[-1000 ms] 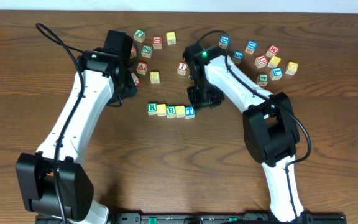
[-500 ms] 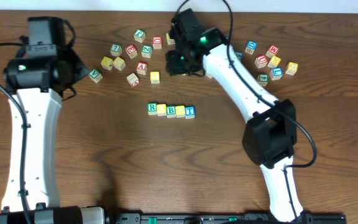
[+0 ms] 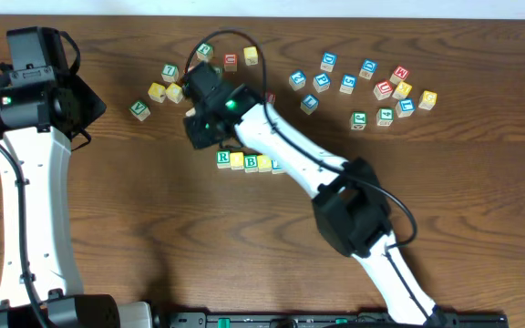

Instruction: Spell out ROBOT

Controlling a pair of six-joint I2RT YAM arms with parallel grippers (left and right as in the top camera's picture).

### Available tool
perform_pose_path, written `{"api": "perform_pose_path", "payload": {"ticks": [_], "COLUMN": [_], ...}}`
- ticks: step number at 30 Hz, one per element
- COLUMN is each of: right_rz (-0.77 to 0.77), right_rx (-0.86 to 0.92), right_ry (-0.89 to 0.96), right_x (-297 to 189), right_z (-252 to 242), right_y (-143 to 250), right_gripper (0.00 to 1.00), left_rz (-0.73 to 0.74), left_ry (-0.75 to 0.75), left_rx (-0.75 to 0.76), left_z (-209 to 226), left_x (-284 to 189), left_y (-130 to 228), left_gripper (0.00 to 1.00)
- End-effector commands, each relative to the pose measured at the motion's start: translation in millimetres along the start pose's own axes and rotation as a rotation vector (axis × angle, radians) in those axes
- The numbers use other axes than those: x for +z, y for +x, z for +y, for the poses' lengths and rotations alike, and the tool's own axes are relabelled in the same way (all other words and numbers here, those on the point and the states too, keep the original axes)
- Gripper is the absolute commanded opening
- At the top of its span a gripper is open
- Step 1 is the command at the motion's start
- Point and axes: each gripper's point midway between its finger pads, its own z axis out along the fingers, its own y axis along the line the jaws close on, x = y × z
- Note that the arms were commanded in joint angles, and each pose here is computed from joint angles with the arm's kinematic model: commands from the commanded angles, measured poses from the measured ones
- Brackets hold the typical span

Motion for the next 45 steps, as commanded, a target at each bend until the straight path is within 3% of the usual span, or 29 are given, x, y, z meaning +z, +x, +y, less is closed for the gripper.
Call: {"api": "perform_pose_path", "payload": {"ticks": [1,12,45], "right_rz": [0.028,0.066,0.181], "right_rx": [0.019,0.116,0.221], "right_ry": [0.028,0.115,0.227], "right_x": [15.2,28.4,23.9], "right_z": [4.3,-1.4,-38.0], "right_y": [13.7,33.2,60.4], "right_gripper": [0.25,0.28,0.26], "left_rz": [0.021,0.034,0.061], "left_ry": [-0.028,-0.035,-0.05], "left_rx": [0.022,0.025,0.031], "left_z": [5.7,6.9,6.6], "left_x": [7.3,10.7,20.8], "left_y": [7.1,10.5,14.1], "left_gripper": [0.47,0.47,0.47]}}
